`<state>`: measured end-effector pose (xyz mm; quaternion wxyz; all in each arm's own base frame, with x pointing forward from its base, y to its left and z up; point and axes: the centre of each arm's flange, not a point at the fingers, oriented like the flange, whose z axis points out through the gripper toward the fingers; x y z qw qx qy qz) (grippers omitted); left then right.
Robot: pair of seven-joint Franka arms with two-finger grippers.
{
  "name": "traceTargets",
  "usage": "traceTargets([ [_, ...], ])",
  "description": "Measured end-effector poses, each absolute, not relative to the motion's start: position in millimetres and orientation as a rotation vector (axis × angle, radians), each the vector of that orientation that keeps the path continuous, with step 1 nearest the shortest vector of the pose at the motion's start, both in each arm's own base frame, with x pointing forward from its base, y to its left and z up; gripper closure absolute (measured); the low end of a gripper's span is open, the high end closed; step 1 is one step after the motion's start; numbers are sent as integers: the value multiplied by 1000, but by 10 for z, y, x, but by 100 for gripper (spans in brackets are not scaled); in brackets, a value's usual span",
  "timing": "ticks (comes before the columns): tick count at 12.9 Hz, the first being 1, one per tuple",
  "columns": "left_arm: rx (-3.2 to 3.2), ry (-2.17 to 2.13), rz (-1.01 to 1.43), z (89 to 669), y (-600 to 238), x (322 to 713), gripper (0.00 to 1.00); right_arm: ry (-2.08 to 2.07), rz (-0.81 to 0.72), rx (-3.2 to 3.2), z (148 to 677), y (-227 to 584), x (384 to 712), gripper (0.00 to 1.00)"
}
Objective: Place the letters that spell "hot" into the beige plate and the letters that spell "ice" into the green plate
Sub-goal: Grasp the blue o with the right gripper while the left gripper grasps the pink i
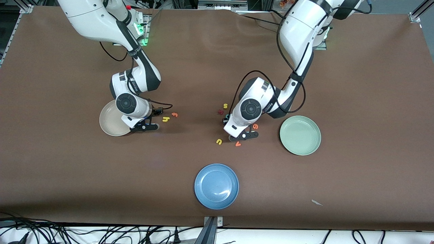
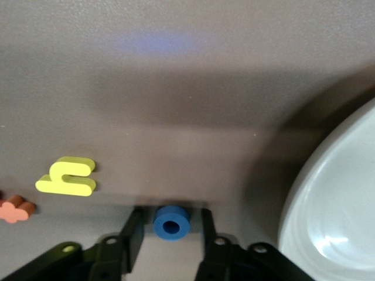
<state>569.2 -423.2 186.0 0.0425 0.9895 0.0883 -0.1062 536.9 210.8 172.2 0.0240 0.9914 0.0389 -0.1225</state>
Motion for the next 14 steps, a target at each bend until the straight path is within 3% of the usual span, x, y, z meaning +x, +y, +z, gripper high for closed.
traceTargets([
  [1,3036,260,-328,1812,-4242,5672,44,123,-378,3069,1727,2117,5366,67],
  [3,3050,250,-327,1765,-4234,5663,54,123,-378,3069,1730,2119,5366,72],
  [6,3051,251,-326,1755,-4225,5668,62,122,-377,3069,1733,2118,5367,72],
  [9,3050,255,-321,1766,-4219,5682,91,89,-391,3061,1967,2117,5452,72],
  [14,3067,286,-355,1975,-4131,5757,90,-39,-474,3006,3173,1501,5948,72],
])
